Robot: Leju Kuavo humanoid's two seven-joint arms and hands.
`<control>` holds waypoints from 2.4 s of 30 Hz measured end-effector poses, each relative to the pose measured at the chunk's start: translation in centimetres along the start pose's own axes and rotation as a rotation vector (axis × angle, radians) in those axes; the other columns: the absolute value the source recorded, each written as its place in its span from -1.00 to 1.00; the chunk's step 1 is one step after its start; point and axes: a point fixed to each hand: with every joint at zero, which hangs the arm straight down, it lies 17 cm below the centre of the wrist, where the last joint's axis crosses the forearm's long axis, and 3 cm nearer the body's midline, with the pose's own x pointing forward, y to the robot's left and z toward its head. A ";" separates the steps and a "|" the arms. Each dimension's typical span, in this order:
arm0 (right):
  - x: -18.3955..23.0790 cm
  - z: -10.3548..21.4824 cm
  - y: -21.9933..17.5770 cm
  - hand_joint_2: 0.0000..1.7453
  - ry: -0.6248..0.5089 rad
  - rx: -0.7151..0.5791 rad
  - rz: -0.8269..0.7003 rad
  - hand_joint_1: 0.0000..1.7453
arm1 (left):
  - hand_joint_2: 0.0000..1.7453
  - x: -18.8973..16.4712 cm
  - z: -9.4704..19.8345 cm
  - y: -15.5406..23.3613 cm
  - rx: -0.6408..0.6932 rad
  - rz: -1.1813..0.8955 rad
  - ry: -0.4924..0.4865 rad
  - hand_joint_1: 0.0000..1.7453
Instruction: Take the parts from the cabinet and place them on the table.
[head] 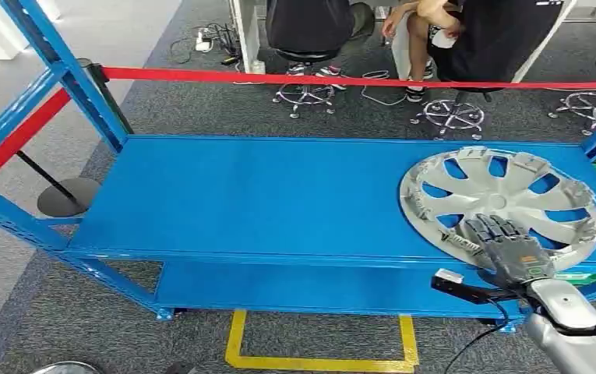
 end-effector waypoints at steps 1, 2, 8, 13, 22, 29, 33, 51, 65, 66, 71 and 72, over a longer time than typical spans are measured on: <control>-0.1 0.0 0.0 1.00 0.006 0.001 -0.004 0.76 | -1.00 0.0 0.0 0.0 0.000 0.001 0.000 -1.00; -0.2 0.0 0.1 1.00 0.011 0.001 -0.008 0.88 | -1.00 0.0 0.0 0.1 0.001 0.002 0.000 -1.00; -0.8 0.7 0.5 1.00 0.029 0.009 -0.019 1.00 | -1.00 0.0 0.0 0.2 0.003 0.005 -0.001 -1.00; -1.7 1.5 0.3 1.00 0.043 0.000 -0.024 1.00 | -1.00 -0.1 0.0 0.3 0.006 0.010 0.000 -1.00; -2.6 1.8 -0.3 1.00 0.053 -0.014 -0.016 1.00 | -1.00 -0.1 0.0 0.3 0.008 0.010 0.000 -1.00; -3.9 2.5 -2.1 1.00 0.065 -0.056 0.001 1.00 | -1.00 -0.1 0.0 0.6 0.017 0.031 -0.001 -1.00; -4.9 3.0 -5.8 1.00 0.076 -0.148 0.017 1.00 | -1.00 0.1 0.0 0.5 0.009 0.068 -0.011 -1.00; -8.6 10.6 -19.6 1.00 0.145 -0.506 0.060 1.00 | 1.00 2.5 0.3 1.4 0.039 0.097 -0.175 -1.00; -7.1 14.1 -23.0 1.00 0.120 -0.617 0.093 1.00 | 1.00 3.0 0.4 1.3 0.035 0.105 -0.200 -1.00; -7.0 14.4 -23.2 1.00 0.122 -0.625 0.086 1.00 | 1.00 3.0 0.3 1.4 0.039 0.106 -0.200 -1.00; -6.9 15.3 -23.8 1.00 0.133 -0.653 0.052 1.00 | 1.00 3.0 0.3 1.5 0.042 0.112 -0.202 -1.00; -6.8 15.5 -24.0 1.00 0.132 -0.659 0.033 1.00 | 1.00 3.0 0.4 1.5 0.042 0.113 -0.203 -1.00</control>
